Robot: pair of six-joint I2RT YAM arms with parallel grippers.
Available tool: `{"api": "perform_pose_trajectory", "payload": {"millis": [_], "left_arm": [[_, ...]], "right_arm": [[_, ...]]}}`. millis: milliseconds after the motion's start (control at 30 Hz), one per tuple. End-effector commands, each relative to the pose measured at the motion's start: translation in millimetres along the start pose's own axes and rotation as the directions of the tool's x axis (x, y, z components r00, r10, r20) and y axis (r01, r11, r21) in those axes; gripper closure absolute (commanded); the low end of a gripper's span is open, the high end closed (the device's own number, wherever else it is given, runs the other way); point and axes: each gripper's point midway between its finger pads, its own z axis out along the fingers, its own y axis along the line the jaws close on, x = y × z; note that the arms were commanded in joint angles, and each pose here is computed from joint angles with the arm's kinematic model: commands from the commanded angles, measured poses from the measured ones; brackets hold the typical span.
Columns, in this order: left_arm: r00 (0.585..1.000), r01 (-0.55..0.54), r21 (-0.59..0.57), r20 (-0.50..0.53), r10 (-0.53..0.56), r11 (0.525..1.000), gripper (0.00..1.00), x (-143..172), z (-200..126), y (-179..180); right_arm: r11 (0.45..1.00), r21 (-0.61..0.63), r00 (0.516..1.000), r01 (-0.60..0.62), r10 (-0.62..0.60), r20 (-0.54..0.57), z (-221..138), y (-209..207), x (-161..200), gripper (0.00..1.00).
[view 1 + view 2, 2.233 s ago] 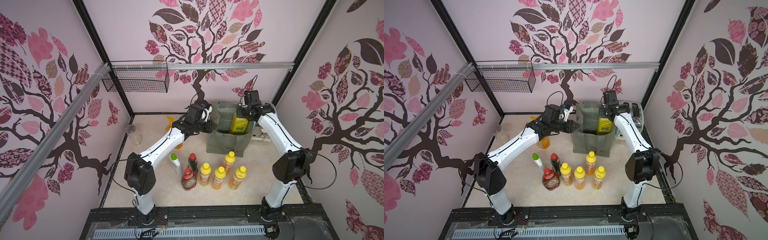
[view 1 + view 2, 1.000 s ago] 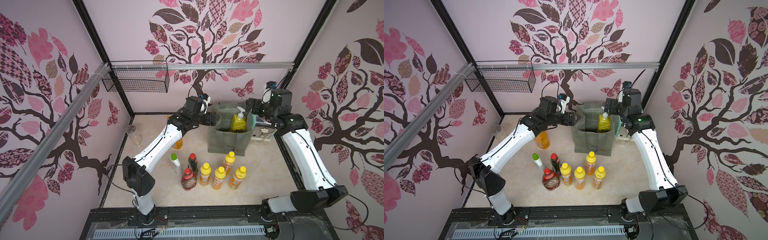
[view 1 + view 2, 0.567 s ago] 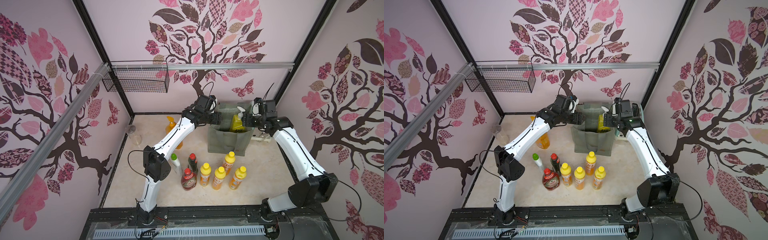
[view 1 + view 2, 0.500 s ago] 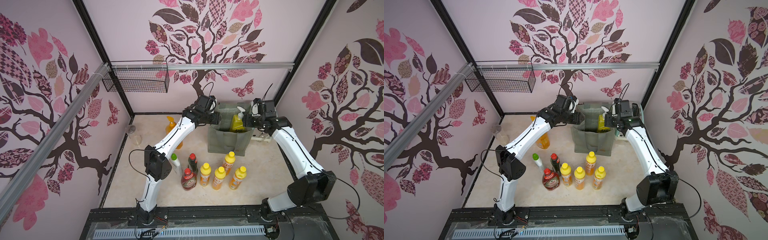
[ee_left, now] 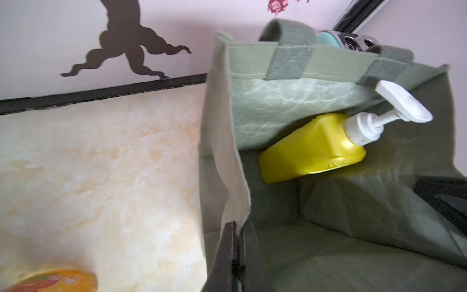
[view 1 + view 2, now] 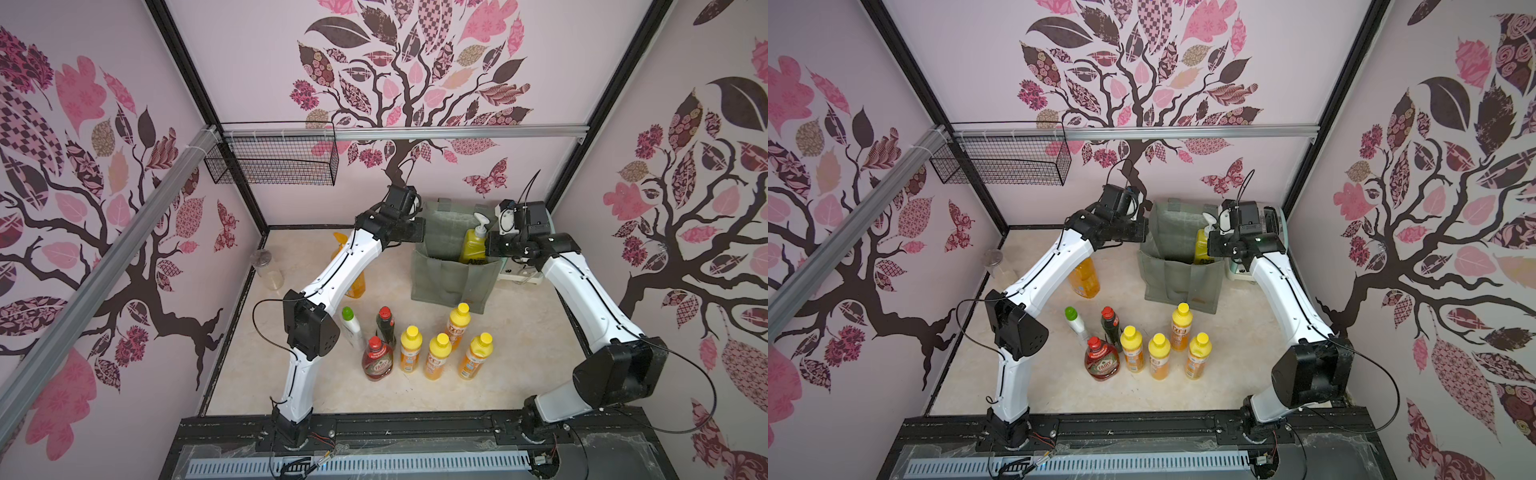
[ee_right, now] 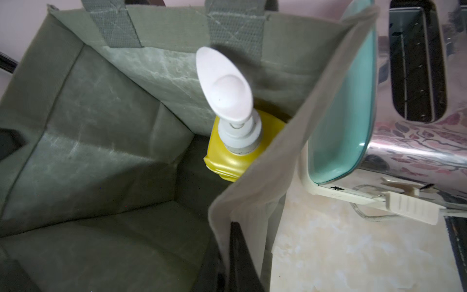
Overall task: Pack dish soap into the shopping bag
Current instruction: Move the shopping bag to the center of the board.
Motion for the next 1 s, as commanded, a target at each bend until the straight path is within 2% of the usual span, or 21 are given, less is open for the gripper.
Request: {"api": "perform_pose_trajectory", "payload": {"millis": [0,367,533,767,967], "left_arm": [[0.998,-0.025,-0.063,0.058,0.028,0.998,1.00,-13,-38,11],[0.998,-0.009,-0.123,0.064,0.017,0.992,1.00,10,-70,29],[0.999,0.004,-0.141,0.046,0.002,0.990,1.00,29,-79,38],[0.999,0.038,-0.054,0.030,-0.036,0.998,1.00,53,-87,29],[1.000,0.014,0.012,0.013,-0.014,1.000,1.00,68,-94,4]], "right_arm": [[0.997,-0.081,1.000,0.011,-0.012,-0.009,-3,22,-2,1.00],[0.989,-0.105,0.994,0.104,-0.108,-0.031,8,53,6,1.00],[0.988,-0.090,0.991,0.125,-0.128,-0.035,6,54,8,1.00],[0.990,0.008,0.990,0.139,-0.139,-0.016,-9,36,11,1.00],[0.992,0.028,0.992,0.126,-0.126,0.016,-29,32,12,0.75]]}}
